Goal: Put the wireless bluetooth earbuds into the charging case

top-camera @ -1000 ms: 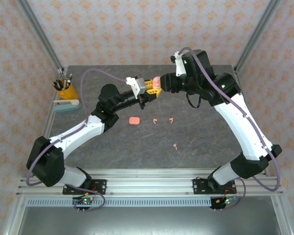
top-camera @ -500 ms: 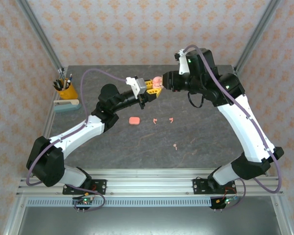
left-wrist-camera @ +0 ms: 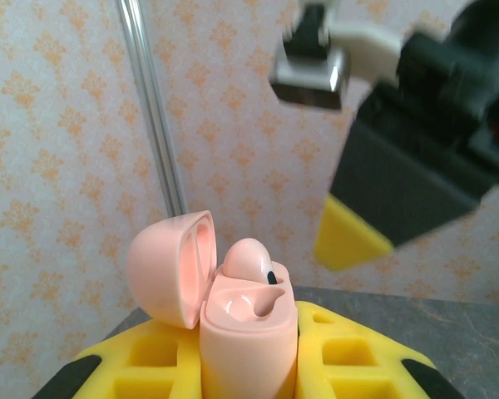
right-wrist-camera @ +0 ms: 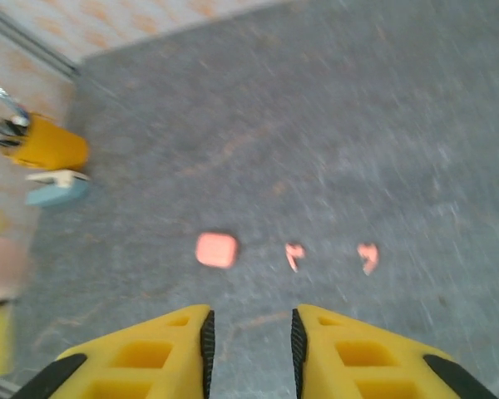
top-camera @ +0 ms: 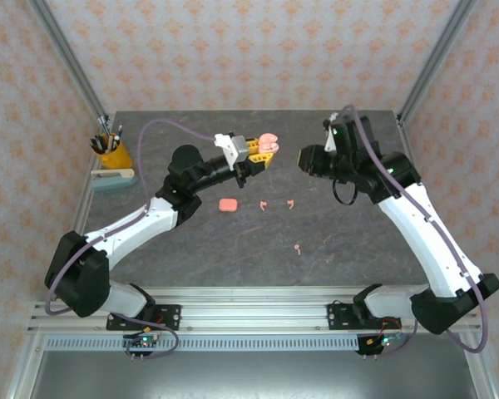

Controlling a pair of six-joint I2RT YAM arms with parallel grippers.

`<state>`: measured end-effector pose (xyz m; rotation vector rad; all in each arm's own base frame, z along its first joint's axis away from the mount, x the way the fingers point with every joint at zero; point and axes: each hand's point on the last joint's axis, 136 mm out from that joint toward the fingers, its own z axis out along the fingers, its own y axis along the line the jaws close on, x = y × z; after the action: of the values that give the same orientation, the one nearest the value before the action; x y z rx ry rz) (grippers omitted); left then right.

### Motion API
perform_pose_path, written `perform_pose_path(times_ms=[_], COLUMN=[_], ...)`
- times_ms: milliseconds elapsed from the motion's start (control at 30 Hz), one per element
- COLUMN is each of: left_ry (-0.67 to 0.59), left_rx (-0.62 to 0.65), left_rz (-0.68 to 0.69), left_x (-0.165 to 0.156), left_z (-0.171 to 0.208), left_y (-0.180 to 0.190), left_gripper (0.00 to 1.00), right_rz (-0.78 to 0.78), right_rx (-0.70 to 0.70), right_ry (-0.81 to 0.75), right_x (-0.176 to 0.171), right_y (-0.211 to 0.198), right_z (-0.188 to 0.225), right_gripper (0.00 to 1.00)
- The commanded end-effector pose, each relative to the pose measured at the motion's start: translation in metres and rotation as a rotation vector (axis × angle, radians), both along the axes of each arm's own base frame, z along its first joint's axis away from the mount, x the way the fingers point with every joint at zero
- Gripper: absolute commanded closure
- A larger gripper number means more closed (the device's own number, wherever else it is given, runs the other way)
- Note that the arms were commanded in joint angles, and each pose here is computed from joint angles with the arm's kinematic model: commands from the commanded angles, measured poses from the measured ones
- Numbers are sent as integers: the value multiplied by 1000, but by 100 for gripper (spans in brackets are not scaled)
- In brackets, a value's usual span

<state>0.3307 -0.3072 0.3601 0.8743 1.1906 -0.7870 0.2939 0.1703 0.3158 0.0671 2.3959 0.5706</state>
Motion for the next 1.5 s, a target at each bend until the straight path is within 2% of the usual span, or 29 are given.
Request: perform_pose_path(times_ms=[0,233,367,533,867,1467], left_ry=[-71,-66,-63,-65,-71,-83], left_rx=[-29,-31,-33,-33,-27,-23], left_rz=[11,11,9,11,16,26], left_x=[-12,-17,-19,-21,-25,-25], left_z=[19,18,17,19,22,24], left_y=[5,8,7,8,9,10], left_gripper=[100,100,100,100,100,100], right_rz=[-82,-103,-67,-18,37,112], right_rx=[-25,-104,-122,-165,-264,-387], right_ry=[112,352,463,533,601,678], right_x=[-7,-43,-62,-74,-77,-72], right_y=[-12,-24,-21,-11,-1,4], right_z=[-52,-149,-190,-221,-261,-291], right_gripper=[61,45,44,45,49,53])
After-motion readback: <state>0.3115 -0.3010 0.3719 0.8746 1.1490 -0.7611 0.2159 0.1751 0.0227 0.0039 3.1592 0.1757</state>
